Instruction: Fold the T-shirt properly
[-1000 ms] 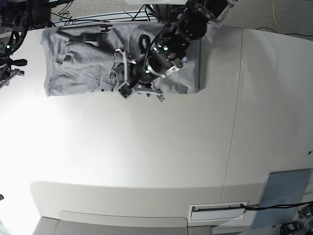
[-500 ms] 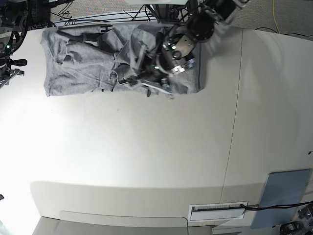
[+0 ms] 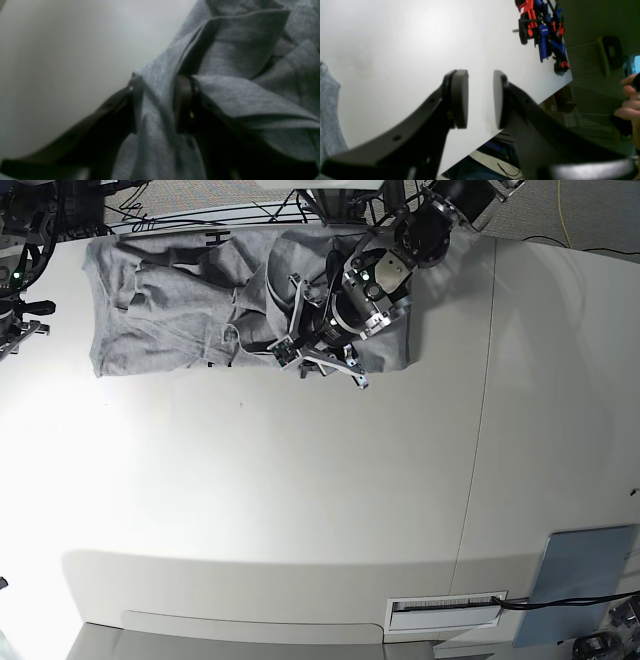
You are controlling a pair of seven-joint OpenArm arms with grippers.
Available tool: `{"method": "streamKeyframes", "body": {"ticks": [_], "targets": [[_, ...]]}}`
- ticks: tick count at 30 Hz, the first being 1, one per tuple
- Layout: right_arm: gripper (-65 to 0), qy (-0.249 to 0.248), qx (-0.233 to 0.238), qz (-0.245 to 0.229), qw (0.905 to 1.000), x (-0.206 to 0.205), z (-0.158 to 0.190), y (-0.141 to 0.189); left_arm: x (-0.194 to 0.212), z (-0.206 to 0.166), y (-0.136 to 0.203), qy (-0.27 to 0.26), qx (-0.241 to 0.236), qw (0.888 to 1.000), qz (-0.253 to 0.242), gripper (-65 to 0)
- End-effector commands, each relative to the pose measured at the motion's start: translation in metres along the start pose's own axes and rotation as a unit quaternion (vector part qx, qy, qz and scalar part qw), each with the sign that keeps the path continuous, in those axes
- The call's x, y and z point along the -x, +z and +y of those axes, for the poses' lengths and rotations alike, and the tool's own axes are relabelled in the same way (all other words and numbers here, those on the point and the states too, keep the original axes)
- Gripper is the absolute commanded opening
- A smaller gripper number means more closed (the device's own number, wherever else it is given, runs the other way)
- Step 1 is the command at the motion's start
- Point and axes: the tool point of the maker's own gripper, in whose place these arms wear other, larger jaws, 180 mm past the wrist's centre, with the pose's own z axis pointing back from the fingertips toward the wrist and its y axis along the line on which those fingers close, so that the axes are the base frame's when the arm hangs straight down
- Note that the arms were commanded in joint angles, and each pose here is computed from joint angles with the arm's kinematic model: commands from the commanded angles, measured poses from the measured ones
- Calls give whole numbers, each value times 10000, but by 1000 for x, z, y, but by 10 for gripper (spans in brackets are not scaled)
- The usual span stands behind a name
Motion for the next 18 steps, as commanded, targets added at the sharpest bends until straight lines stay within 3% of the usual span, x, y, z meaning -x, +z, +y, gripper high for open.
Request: {"method": "streamKeyframes", "body": {"ticks": [1, 5, 8, 12, 18], "targets": [[-477, 20, 179, -241, 9995, -14, -12, 2, -15, 2, 2, -98, 31, 9997, -233, -487], [-477, 20, 179, -241, 9995, -14, -12, 2, -17, -14, 3, -50, 434, 9985, -327, -517], [-477, 20, 179, -237, 9996, -14, -12, 2, -16, -13, 3, 48, 394, 9987, -319, -520], [-477, 21, 178, -236, 9996, -14, -11, 2, -16, -11, 3, 112, 323, 9989, -319, -650], [-477, 22, 181, -242, 9995, -14, -12, 2, -27, -8, 1, 484, 179, 9977, -446, -650]]}}
